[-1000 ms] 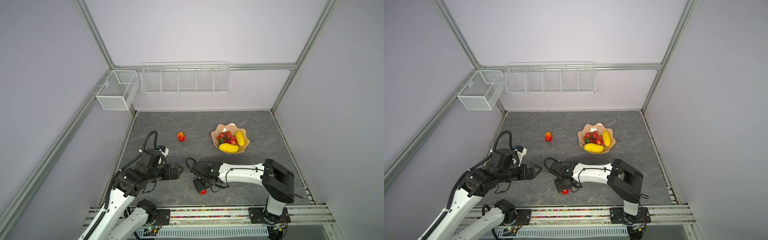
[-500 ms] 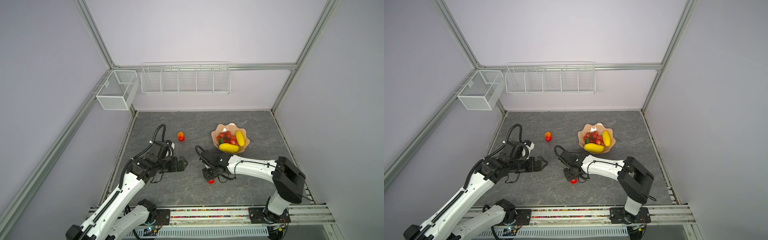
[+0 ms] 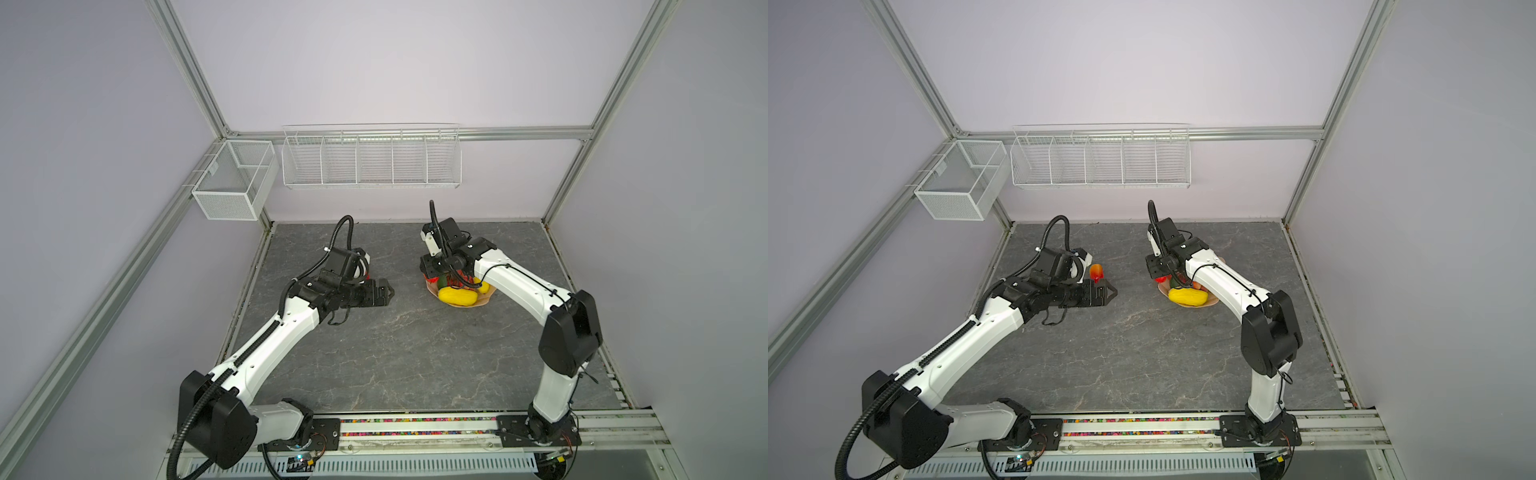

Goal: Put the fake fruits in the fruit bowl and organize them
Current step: 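Drop the mango into the bowl while the left gripper reaches the far mango, then grasp the far mango with the left gripper and carry it toward the bowl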

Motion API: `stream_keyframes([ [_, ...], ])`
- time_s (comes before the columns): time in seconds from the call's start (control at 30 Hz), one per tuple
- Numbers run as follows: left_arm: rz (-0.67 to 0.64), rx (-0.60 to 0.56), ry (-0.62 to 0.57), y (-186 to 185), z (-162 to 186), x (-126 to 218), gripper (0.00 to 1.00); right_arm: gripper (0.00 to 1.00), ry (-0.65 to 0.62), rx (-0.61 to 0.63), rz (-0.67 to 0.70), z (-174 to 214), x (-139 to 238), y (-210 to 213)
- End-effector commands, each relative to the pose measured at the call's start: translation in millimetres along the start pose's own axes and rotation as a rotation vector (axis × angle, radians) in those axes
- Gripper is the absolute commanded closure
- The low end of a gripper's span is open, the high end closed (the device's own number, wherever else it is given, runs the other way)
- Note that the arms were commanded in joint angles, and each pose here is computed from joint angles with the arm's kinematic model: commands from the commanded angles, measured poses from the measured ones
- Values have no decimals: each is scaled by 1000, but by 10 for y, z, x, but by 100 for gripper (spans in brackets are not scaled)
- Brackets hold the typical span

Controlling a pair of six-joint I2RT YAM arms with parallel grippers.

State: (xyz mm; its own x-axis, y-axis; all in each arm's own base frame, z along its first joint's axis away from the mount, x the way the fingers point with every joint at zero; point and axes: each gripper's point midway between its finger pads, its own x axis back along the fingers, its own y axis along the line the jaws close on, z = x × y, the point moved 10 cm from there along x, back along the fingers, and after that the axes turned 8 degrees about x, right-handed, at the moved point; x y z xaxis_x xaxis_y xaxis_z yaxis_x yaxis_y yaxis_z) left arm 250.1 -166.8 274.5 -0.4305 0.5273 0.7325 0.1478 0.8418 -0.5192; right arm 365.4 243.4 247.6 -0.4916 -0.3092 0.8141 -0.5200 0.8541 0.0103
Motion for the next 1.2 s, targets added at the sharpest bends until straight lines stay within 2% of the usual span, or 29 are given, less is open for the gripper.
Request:
stream_keyframes([
  [0.0,-7,-32,-26,-58,-160,-46,1,59,48,48,4,-12,-237,-83],
  [0.2,-26,-32,6,-66,-215,-120,1,58,67,46,47,-40,-480,-169],
  [0.43,-49,-40,-22,-14,-217,-133,1,55,92,42,88,-5,-640,-236],
  [0.5,-59,-34,-33,14,-237,-139,1,51,98,42,93,-3,-666,-256],
  [0.6,-107,-14,-77,81,-293,-159,1,38,97,50,105,-20,-667,-265],
  [0.7,-203,10,-118,173,-375,-216,1,33,79,54,114,-64,-624,-271],
  [0.9,-350,70,-137,310,-589,-462,10,24,9,65,149,-208,-344,-287],
  [1.17,-450,120,-70,490,-743,-959,17,18,-131,115,17,-144,147,-104],
])
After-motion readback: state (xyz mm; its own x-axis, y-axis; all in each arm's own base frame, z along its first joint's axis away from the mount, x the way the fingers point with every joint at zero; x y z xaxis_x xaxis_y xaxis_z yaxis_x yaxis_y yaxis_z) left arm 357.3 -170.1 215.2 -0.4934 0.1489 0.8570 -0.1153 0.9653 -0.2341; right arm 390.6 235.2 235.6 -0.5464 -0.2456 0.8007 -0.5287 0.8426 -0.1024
